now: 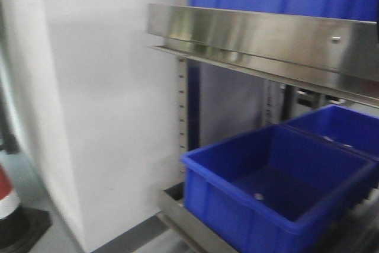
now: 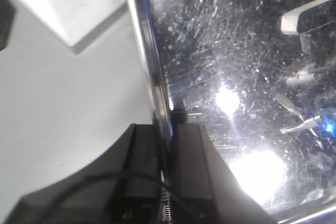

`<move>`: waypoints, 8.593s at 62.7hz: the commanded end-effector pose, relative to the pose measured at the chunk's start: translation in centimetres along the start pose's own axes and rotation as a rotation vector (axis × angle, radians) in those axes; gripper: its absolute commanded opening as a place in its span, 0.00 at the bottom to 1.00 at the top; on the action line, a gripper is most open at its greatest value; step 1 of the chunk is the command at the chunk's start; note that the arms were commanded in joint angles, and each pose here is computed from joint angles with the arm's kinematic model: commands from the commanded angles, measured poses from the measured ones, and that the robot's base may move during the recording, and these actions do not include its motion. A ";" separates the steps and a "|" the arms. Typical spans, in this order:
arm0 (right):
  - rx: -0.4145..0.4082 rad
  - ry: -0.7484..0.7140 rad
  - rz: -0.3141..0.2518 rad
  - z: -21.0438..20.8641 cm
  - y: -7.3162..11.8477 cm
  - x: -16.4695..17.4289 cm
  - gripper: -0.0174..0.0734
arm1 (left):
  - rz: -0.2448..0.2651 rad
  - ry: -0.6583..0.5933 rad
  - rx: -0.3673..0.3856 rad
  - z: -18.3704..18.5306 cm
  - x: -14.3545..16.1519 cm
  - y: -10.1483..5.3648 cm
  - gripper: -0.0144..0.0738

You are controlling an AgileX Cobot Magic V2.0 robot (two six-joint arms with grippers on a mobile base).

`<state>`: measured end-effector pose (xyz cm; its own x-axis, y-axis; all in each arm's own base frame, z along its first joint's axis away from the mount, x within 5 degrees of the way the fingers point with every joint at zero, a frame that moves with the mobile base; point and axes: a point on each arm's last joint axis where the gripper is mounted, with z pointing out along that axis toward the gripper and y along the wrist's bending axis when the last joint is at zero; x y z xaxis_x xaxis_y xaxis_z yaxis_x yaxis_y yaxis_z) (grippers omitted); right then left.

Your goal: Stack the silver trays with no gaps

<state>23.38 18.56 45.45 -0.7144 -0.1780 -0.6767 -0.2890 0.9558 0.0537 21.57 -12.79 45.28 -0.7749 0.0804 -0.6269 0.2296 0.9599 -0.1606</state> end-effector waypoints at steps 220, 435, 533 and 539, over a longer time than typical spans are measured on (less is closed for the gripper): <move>-0.029 -0.123 0.241 5.5 -5.4 -5.6 0.26 | 0.019 -0.258 -0.023 7.5 -9.4 3.1 0.12; -0.141 -0.786 -0.144 -3.4 -10.5 24.6 0.25 | 0.146 -0.964 -0.096 0.9 25.4 10.4 0.11; 0.296 -0.908 0.089 0.6 -13.9 30.4 0.25 | 0.111 -1.052 -0.181 5.5 28.7 11.9 0.11; 0.320 -0.951 0.109 1.8 -14.1 32.0 0.25 | 0.111 -1.052 -0.181 5.5 28.7 11.9 0.11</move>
<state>6.03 0.00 20.99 -0.0391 0.0410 -0.9984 0.0049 0.9992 0.0408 5.64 -0.67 20.05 0.0312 0.0034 -0.9995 0.1165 0.9932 0.0070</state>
